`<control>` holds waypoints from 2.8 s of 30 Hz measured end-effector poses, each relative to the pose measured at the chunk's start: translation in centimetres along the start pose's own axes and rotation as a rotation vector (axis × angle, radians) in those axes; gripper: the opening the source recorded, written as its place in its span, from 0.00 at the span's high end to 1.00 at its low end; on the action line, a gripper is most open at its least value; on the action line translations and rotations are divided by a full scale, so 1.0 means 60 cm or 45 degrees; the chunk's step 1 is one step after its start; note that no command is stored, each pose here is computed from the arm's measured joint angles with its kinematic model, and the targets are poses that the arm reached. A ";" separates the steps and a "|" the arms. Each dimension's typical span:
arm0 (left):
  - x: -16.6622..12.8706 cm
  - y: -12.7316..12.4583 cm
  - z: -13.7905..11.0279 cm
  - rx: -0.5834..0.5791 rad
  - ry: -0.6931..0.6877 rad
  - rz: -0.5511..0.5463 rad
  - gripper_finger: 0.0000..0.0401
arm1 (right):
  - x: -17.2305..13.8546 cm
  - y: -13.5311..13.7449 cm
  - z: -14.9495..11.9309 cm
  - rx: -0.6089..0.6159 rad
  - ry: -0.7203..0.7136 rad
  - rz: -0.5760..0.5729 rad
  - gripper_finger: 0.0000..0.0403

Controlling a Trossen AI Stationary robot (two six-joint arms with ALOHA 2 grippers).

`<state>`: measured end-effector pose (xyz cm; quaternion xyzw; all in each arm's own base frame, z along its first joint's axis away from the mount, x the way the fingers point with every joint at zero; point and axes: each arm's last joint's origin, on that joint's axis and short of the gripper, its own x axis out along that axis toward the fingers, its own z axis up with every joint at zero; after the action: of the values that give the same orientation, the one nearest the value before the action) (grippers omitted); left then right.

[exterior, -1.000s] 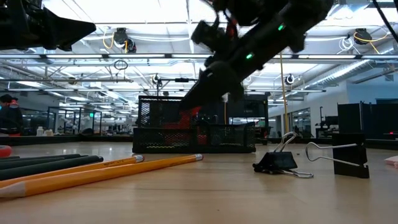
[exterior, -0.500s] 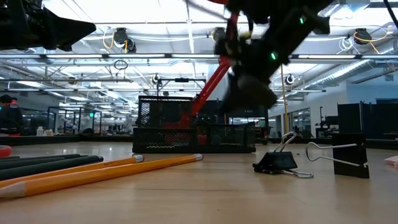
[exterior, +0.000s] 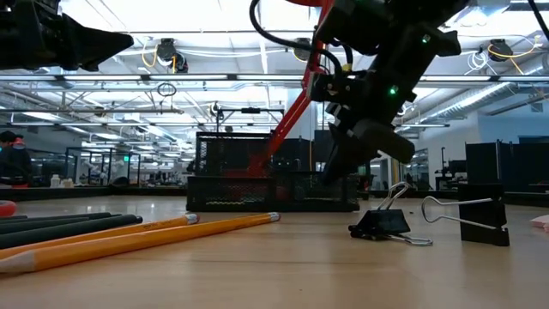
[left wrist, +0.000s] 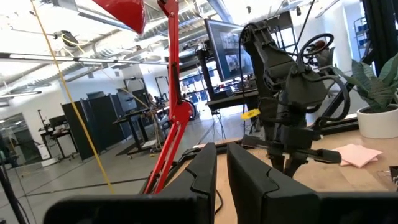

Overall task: Pick and place office supplies into organizer
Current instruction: Adjust the desk organizer, then put the left black binder clip into the desk organizer

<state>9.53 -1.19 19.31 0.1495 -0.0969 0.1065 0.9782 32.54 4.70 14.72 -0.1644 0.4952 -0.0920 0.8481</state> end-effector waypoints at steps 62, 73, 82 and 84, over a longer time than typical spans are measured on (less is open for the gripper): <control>0.000 0.000 -0.001 -0.028 0.012 0.007 0.88 | -0.096 0.181 0.010 -0.172 -0.345 0.506 0.61; 0.000 0.000 -0.001 -0.024 0.013 0.007 0.88 | -0.096 0.186 0.008 -0.170 -0.323 0.607 0.62; 0.000 0.000 -0.001 -0.024 0.013 0.007 0.88 | -0.063 0.204 0.000 -0.186 -0.285 0.600 0.64; 0.000 0.000 -0.001 -0.024 0.014 0.007 0.88 | -0.061 0.206 0.000 -0.203 -0.297 0.597 0.64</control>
<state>9.55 -1.17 19.23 0.1396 -0.0930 0.1090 0.9798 30.68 17.32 13.13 -0.1210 0.4243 0.1656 0.8820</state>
